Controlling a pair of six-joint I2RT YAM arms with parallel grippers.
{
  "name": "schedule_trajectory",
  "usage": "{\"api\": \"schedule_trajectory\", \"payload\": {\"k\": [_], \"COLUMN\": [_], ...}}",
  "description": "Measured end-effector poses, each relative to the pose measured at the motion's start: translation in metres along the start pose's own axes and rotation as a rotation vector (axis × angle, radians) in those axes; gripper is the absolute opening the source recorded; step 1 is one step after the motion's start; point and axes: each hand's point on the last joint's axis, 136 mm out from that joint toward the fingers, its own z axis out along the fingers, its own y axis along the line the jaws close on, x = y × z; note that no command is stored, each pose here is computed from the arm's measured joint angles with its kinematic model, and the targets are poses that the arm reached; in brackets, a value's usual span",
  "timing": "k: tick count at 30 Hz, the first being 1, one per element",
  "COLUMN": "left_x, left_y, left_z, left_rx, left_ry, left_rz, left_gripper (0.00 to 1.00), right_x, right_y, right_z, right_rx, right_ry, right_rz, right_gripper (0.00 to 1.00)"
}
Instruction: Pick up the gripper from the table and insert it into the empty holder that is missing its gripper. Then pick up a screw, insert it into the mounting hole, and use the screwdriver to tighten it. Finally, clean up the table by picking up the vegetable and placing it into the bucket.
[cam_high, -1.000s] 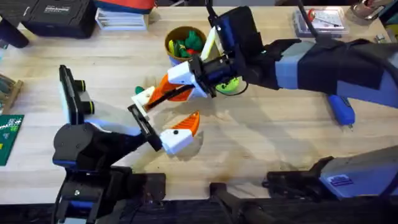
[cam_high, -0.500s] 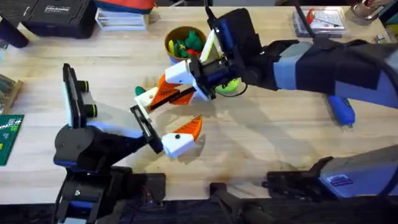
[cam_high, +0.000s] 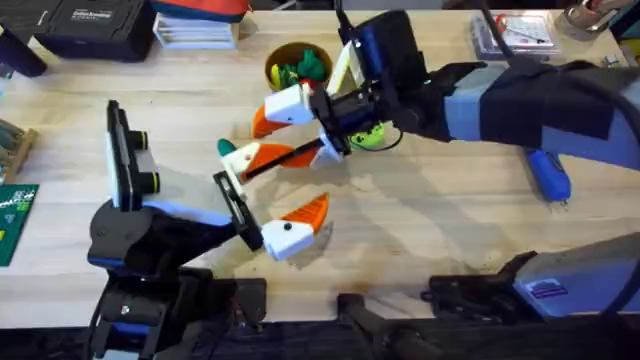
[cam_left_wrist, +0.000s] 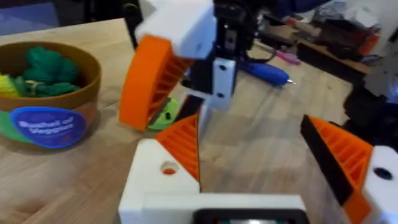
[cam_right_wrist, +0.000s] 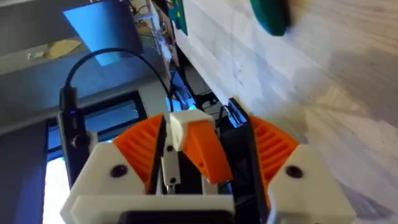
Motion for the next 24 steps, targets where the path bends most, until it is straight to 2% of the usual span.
{"api": "schedule_trajectory", "payload": {"k": [6,9,10,17,20,24], "left_x": [0.002,0.002,0.002,0.003,0.003,0.003], "left_y": [-0.007,-0.008,-0.008,-0.008,-0.008,-0.008], "left_z": [0.0,0.0,0.0,0.0,0.0,0.0], "left_rx": [0.041,0.043,0.043,0.046,0.046,0.046], "left_ry": [0.011,0.011,0.012,0.013,0.013,0.013], "left_rz": [-0.003,-0.002,-0.002,-0.003,-0.003,-0.003], "left_gripper": [0.971,0.969,0.969,0.969,0.969,0.97], "right_x": [-0.004,-0.008,-0.01,-0.036,-0.048,-0.05], "right_y": [0.005,0.008,0.009,0.001,0.003,0.004], "right_z": [-0.005,-0.008,-0.01,-0.025,-0.038,-0.064], "right_rx": [-0.022,-0.034,-0.037,-0.001,0.041,0.153], "right_ry": [-0.006,-0.021,-0.027,-0.148,-0.242,-0.362], "right_rz": [-0.016,-0.034,-0.038,-0.077,-0.141,-0.24], "right_gripper": [0.814,0.971,0.988,0.995,0.994,0.994]}}
